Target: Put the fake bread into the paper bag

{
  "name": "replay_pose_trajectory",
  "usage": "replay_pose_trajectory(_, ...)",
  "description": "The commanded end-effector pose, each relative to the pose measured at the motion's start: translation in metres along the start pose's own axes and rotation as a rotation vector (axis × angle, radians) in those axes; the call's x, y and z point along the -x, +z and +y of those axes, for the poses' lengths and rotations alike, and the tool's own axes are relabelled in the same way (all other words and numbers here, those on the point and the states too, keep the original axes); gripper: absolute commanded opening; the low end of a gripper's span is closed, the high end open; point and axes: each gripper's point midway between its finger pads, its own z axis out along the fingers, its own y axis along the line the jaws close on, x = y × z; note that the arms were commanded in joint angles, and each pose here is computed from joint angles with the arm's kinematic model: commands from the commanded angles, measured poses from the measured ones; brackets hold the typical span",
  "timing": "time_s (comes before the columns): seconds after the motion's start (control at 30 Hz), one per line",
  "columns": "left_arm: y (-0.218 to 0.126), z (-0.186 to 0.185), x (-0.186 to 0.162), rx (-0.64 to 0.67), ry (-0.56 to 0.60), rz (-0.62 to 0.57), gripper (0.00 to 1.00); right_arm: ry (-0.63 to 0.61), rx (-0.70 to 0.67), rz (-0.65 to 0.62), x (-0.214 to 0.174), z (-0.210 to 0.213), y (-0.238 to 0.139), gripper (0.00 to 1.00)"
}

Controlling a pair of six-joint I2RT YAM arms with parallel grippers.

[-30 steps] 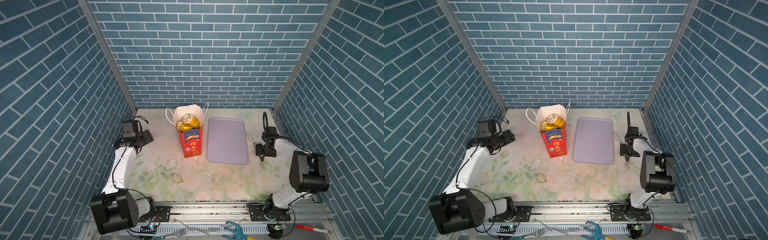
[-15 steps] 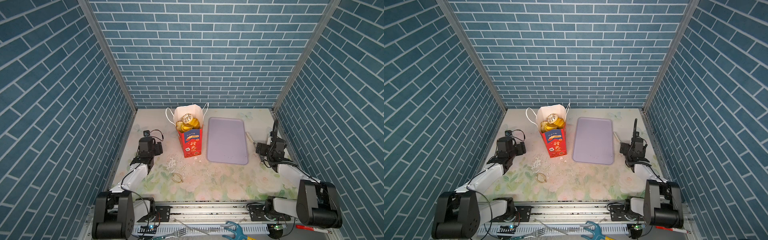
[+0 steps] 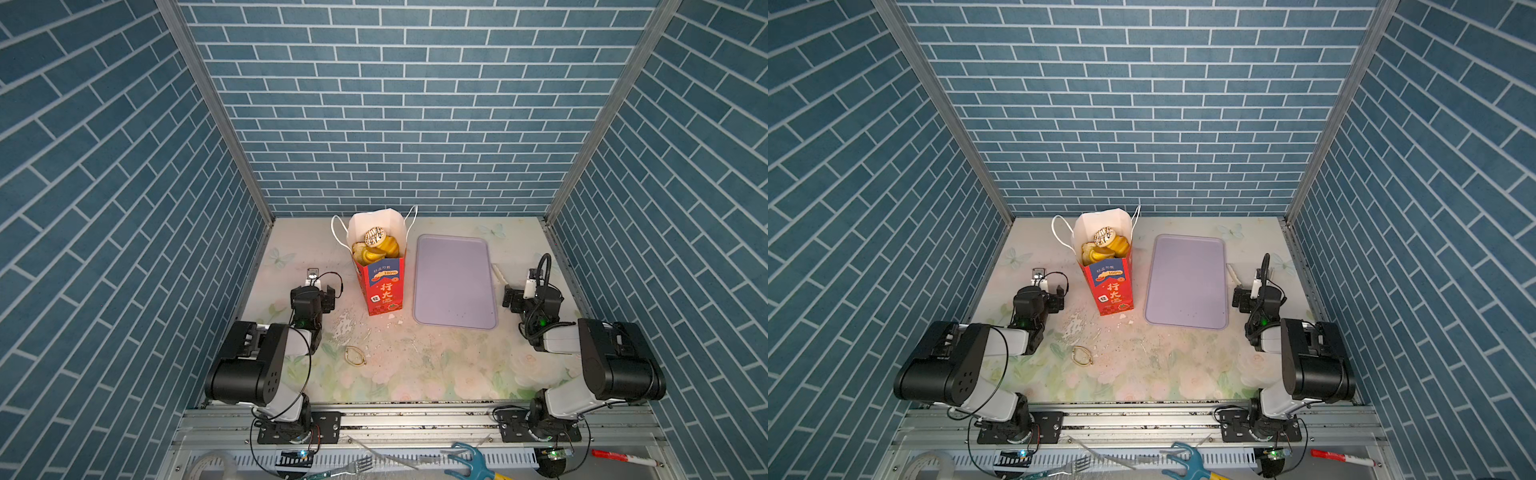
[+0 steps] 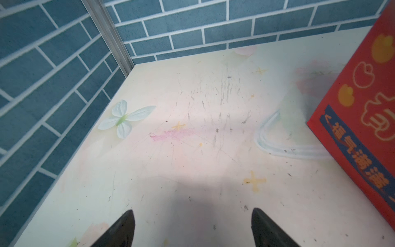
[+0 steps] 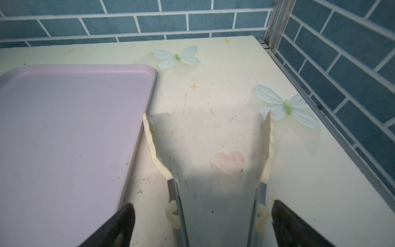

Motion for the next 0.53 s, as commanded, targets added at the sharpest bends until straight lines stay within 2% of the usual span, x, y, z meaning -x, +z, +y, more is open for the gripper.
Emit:
replay_pose_trajectory(0.0,0.0011,0.0067,0.0211,0.034,-0.022,-0.075,0.88,-0.019,0.012,-0.048,0.0188,0.0011,0.0046,0.99)
replay_pose_trajectory(0.23,0.0015,0.0072,0.0204,0.035,-0.023,-0.069,0.93,-0.02,0.006,-0.049,0.0188,-0.0004,0.0047,0.99)
replay_pose_trajectory(0.5,0.0013,0.0072,0.0202,0.035,-0.024,-0.069,0.94,-0.02,0.012,-0.044,0.0181,0.0007,0.0058,0.99)
